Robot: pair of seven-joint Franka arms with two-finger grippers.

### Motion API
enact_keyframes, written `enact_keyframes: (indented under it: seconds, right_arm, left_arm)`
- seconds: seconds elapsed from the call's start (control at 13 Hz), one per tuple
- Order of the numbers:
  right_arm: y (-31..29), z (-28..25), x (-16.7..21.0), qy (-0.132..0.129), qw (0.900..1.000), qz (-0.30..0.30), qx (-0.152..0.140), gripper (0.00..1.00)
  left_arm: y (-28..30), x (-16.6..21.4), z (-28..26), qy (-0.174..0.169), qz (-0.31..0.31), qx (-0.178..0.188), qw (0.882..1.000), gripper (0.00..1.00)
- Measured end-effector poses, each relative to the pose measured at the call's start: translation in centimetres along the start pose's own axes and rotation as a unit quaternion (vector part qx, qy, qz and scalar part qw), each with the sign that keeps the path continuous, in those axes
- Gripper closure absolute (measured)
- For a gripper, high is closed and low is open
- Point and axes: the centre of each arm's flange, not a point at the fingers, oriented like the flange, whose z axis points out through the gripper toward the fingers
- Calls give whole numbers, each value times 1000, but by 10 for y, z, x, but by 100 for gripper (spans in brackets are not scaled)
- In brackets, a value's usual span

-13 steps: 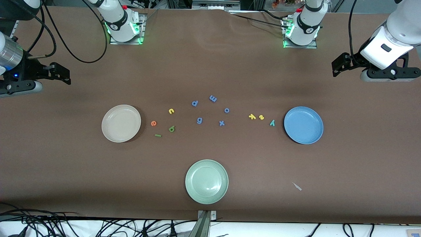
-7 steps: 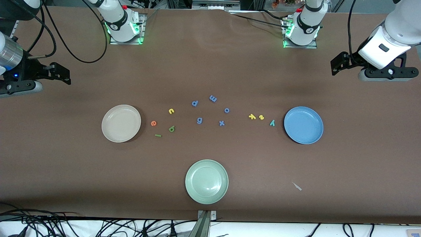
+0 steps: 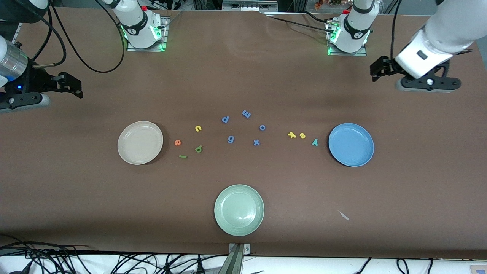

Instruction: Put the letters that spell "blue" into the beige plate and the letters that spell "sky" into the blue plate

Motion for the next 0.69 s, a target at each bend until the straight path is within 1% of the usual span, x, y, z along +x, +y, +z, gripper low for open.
enact_keyframes:
  seconds: [0.08, 0.31, 0.54, 0.61, 0.69]
  right_arm:
    - [0, 0, 0, 0, 1000, 0, 0, 0]
    - [0, 1, 0, -2, 1000, 0, 0, 0]
    - [1, -2, -1, -1, 1000, 1, 0, 0]
    - [4, -6, -4, -4, 1000, 4, 0, 0]
    - [8, -10, -11, -13, 1000, 9, 2, 0]
  left_arm:
    - [4, 0, -1, 2, 3, 2, 1000, 0]
    - [-4, -1, -24, 29, -4, -1, 1000, 0]
    - [-10, -1, -33, 38, -10, -3, 999, 0]
    - [-13, -1, -34, 39, -13, -3, 999, 0]
    - [-16, -1, -34, 39, -15, -4, 999, 0]
